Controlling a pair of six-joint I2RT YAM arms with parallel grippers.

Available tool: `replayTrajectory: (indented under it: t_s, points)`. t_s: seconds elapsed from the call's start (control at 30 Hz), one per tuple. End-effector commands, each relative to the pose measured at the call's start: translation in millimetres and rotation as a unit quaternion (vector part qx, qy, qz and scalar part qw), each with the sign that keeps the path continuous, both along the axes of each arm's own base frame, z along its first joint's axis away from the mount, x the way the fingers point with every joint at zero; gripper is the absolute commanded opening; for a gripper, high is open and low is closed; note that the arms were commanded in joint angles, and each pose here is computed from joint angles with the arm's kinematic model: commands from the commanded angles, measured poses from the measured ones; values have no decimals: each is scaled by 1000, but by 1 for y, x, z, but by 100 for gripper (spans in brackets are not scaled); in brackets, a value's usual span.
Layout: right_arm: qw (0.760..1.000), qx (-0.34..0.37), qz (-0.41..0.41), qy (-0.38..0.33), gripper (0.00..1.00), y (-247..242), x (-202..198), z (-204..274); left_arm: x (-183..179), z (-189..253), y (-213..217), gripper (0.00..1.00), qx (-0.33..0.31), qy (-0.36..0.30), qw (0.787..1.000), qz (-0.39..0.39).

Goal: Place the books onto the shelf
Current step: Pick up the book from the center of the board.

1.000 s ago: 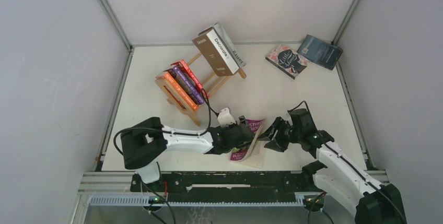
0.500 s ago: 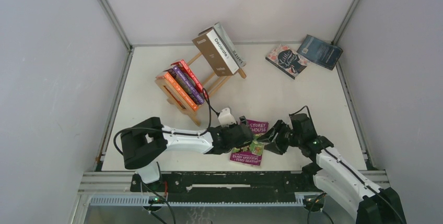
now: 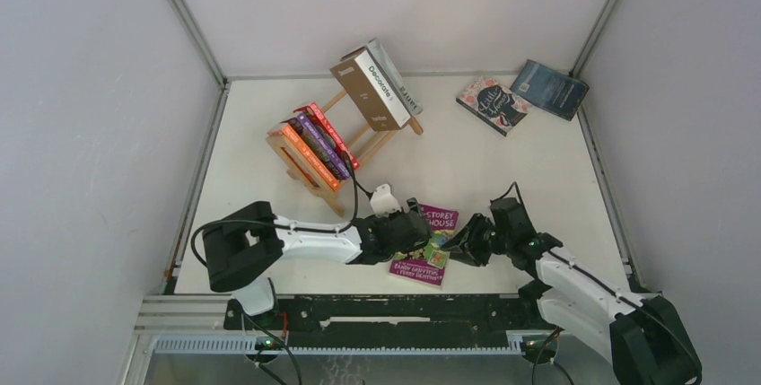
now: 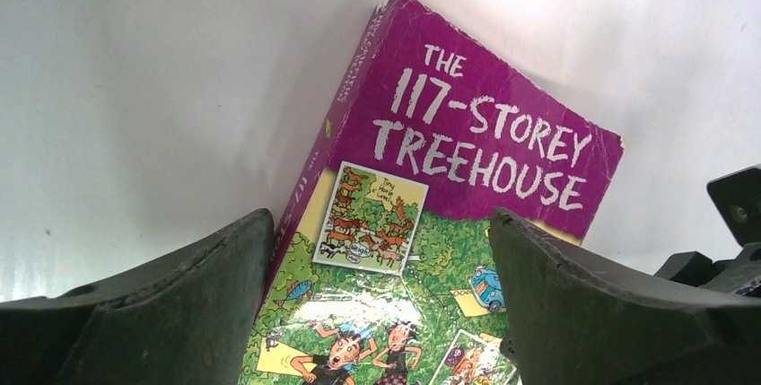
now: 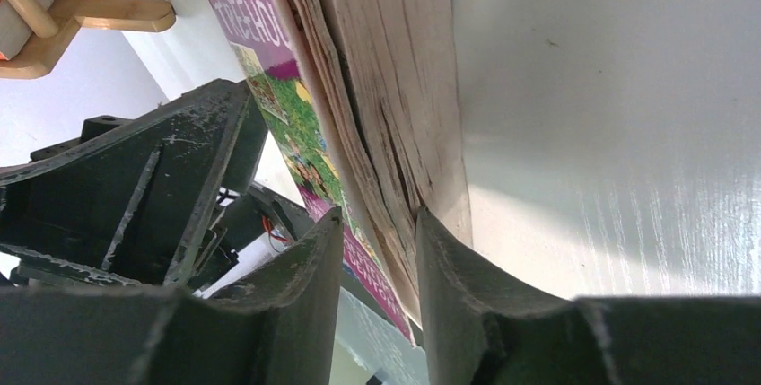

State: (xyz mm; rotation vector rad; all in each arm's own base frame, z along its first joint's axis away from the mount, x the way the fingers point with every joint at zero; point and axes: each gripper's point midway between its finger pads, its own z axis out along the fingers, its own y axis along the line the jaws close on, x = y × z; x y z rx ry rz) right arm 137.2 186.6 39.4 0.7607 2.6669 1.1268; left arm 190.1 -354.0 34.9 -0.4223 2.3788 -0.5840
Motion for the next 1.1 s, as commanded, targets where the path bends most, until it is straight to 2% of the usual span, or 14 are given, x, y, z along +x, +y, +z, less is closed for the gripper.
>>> replayTrajectory:
  t_s: [0.0, 0.3, 0.53, 0.7, 0.77, 0.93, 1.07]
  points:
    - [998, 27, -7, -53, 40, 12, 19, 12, -28, -44, 31, 96, 63, 61, 996, -29]
    - [991, 90, 0, -99, 31, 31, 30, 40, -33, -45, 19, 96, 29, 65, 996, -54]
    - [986, 115, 11, -124, 32, 45, 35, 61, -37, -45, 17, 96, 28, 65, 995, -63]
    - [988, 106, 21, -108, 32, 49, 32, 50, -35, -42, 22, 96, 30, 62, 996, -58]
    - [989, 104, 21, -108, 27, 48, 31, 49, -35, -41, 26, 96, 35, 60, 996, -52]
    - [986, 115, 19, -122, 1, 44, 34, 60, -31, -40, 42, 100, 27, 62, 997, -24]
    - [981, 138, 19, -133, 0, 41, 36, 76, -32, -44, 58, 100, -5, 67, 998, 6]
